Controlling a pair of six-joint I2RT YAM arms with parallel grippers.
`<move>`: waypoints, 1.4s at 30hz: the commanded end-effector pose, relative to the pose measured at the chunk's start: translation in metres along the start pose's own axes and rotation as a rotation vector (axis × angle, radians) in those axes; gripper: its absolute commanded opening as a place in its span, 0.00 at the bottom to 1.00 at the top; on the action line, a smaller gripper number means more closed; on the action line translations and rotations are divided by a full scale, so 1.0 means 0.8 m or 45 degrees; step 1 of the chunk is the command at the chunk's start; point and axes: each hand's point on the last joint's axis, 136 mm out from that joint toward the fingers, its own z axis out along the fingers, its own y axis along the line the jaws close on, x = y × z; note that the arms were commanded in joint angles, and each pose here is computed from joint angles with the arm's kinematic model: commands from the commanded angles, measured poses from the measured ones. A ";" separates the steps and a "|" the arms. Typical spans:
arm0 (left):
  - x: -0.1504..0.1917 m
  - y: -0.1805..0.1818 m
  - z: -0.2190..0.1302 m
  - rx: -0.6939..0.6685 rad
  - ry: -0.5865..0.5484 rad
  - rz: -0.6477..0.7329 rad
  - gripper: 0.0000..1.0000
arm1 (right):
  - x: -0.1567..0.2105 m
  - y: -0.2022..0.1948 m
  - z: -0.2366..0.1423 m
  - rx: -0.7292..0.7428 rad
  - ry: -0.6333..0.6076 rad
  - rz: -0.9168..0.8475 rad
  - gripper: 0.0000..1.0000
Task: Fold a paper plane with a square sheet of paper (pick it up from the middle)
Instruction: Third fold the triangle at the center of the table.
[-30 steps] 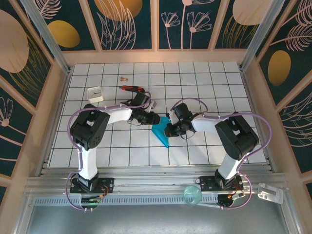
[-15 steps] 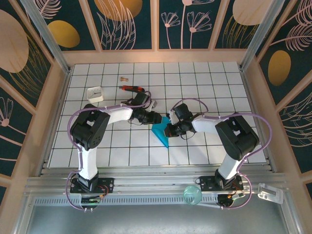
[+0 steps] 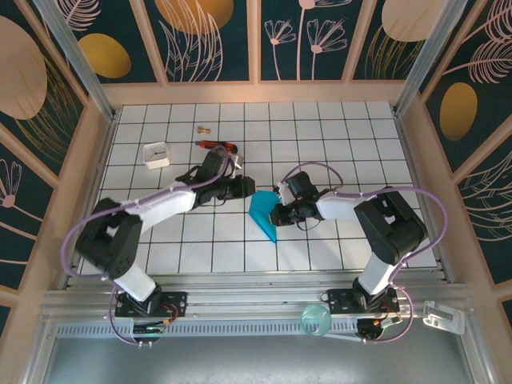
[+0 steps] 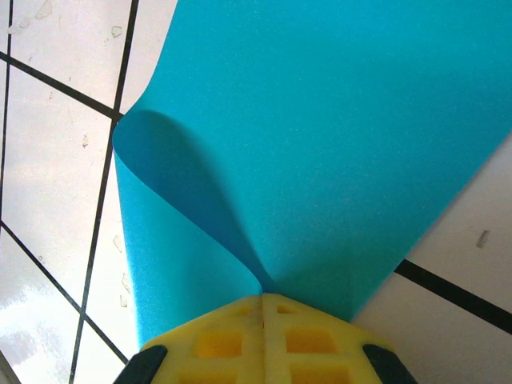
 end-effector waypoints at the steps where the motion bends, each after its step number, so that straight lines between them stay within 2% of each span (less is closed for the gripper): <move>1: 0.043 -0.024 0.001 0.113 0.005 -0.133 0.21 | 0.077 -0.052 0.012 0.204 0.228 0.122 0.01; 4: 0.072 -0.045 0.001 0.231 0.008 -0.186 0.08 | 0.078 -0.053 0.013 0.208 0.232 0.122 0.01; 9: 0.111 -0.061 0.019 0.303 0.079 -0.213 0.00 | 0.078 -0.053 0.013 0.210 0.227 0.117 0.01; 13: 0.132 -0.069 0.032 0.353 0.126 -0.250 0.00 | 0.079 -0.054 0.012 0.215 0.229 0.118 0.01; 25: 0.157 -0.061 0.060 0.309 0.207 -0.273 0.00 | 0.079 -0.053 0.011 0.213 0.230 0.111 0.01; 30: 0.170 -0.044 0.075 0.250 0.251 -0.289 0.00 | 0.080 -0.053 0.011 0.214 0.229 0.111 0.01; 42: 0.193 -0.021 0.078 0.171 0.330 -0.296 0.00 | 0.081 -0.053 0.012 0.212 0.232 0.108 0.01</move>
